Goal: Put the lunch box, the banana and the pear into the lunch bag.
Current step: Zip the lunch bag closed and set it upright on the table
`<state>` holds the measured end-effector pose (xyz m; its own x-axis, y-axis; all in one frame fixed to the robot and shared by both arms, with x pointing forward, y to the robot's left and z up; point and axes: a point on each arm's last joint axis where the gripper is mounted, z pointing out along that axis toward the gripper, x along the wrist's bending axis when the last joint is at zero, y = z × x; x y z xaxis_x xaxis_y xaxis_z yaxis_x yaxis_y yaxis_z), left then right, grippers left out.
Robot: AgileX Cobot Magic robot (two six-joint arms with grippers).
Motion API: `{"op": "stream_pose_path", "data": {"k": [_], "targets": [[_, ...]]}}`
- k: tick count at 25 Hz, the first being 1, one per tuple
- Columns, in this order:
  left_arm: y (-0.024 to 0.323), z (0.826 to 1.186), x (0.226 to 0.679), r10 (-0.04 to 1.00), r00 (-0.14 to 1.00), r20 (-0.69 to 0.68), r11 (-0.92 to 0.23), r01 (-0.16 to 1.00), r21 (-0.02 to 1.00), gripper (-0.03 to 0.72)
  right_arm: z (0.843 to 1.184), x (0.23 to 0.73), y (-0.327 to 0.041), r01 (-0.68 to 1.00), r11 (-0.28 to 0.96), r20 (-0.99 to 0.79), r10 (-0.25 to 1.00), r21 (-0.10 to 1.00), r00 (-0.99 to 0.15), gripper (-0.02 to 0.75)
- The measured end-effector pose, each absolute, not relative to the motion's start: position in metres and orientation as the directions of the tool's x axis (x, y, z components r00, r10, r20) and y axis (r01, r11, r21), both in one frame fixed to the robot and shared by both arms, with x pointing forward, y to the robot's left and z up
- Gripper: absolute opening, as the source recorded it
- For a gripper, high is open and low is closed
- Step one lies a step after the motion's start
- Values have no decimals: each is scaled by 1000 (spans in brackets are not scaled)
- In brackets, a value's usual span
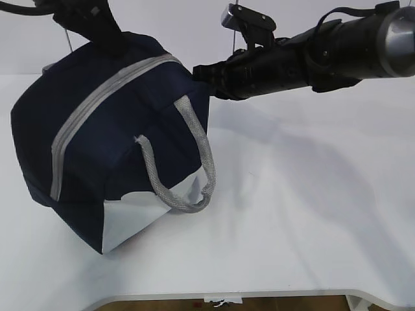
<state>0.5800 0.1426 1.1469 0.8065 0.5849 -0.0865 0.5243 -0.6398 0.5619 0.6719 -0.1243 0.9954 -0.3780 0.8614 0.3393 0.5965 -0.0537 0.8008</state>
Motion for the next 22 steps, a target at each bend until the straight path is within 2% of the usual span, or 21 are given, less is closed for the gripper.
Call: {"op": "stream_pose_path", "data": {"k": [11, 22], "targets": [[142, 1145, 581, 583, 807, -93, -640, 527, 559, -1, 995, 671, -124, 599, -51, 341, 859, 799, -382, -11], [134, 1122, 595, 582, 799, -150, -635, 562, 530, -1, 995, 673, -127, 590, -49, 323, 871, 806, -370, 9]]}}
